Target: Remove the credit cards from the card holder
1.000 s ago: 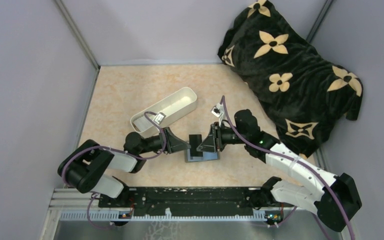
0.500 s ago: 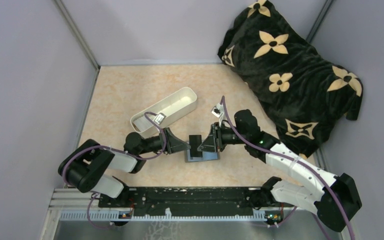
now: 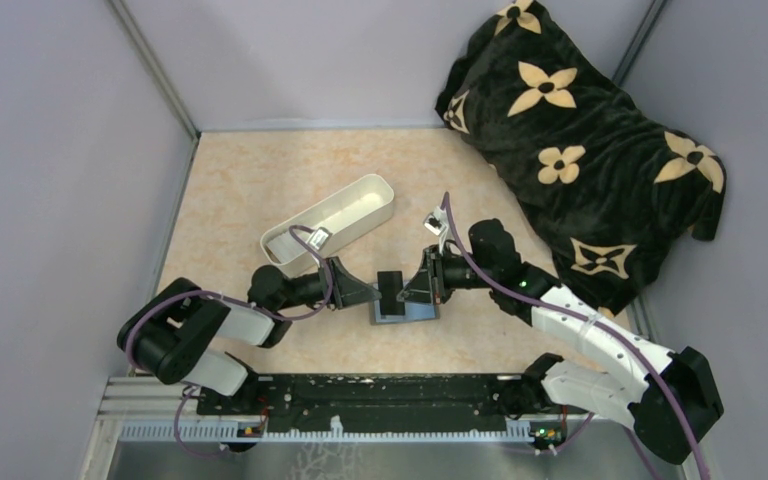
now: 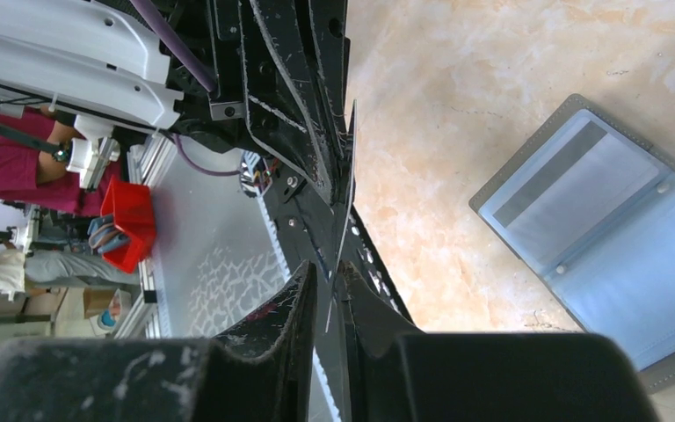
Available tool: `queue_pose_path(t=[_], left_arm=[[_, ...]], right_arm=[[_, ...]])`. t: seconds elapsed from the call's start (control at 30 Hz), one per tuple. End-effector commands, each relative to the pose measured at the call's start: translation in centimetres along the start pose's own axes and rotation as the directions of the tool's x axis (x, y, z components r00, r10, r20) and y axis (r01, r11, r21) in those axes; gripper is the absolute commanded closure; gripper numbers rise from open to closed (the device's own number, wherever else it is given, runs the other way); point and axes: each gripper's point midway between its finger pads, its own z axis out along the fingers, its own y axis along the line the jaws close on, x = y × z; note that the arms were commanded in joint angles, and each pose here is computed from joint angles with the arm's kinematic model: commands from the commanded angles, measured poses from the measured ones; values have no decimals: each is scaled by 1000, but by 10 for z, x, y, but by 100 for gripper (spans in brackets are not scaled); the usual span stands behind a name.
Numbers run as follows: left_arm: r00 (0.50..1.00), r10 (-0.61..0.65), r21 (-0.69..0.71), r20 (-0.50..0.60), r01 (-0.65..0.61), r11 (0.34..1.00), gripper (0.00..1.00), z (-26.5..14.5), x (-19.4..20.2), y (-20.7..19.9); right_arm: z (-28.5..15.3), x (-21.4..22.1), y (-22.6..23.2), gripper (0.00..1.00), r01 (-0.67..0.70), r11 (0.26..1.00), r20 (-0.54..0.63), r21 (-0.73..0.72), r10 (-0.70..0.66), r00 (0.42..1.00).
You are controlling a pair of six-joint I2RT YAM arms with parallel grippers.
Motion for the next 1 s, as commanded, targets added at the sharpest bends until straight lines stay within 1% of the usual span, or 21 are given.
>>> queue_pose_path(t=[0.0, 0.17, 0.23, 0.4, 0.47, 0.57, 0.63, 0.67, 0.7, 0.77, 0.83, 0.9, 0.93, 0.97], left_arm=[[977, 191, 161, 93, -204, 966, 100, -4, -15, -40], [977, 191, 159, 94, -204, 966, 100, -5, -15, -40], [977, 190, 160, 94, -204, 966, 100, -4, -16, -40], [980, 179, 163, 91, -192, 968, 100, -4, -16, -41], [981, 174, 167, 88, -187, 968, 93, -5, -16, -43], [981, 165, 154, 98, -179, 972, 75, -9, -16, -43], [981, 158, 131, 110, -172, 976, 70, -13, -17, -41], [981, 155, 116, 117, -168, 979, 69, -16, -17, -40], [980, 155, 99, 123, -167, 981, 69, -18, -18, -39], [979, 160, 58, 125, -168, 984, 73, -22, -17, -35], [976, 181, 2, 125, -182, 983, 75, -25, -18, -31], [967, 220, -97, 126, -209, 973, 75, -26, -26, -24], [961, 247, -172, 122, -225, 959, 75, -28, -32, -19], [940, 314, -236, 134, -278, 931, 73, -33, -42, -22]], right_arm=[[-10, -31, 29, 85, 99, 993, 89, -65, -93, 992], [-9, -30, 27, 94, 99, 993, 88, -61, -93, 992], [-9, -30, 27, 100, 96, 994, 87, -59, -91, 992], [-8, -38, 23, 100, 96, 995, 103, -27, -93, 990], [-7, -44, 22, 100, 100, 995, 102, -2, -99, 990], [-5, -54, 17, 100, 114, 993, 96, 44, -117, 988], [-3, -61, 16, 100, 126, 990, 93, 61, -132, 987], [-3, -64, 15, 100, 130, 989, 90, 71, -137, 987], [-2, -68, 14, 100, 135, 988, 90, 81, -142, 986], [1, -76, 11, 100, 138, 985, 85, 105, -147, 985], [3, -87, 3, 100, 134, 978, 78, 158, -148, 986], [11, -99, -11, 100, 119, 966, 50, 231, -134, 990], [15, -106, -16, 100, 112, 959, 37, 261, -126, 991], [19, -112, -22, 100, 100, 951, 24, 292, -111, 994]])
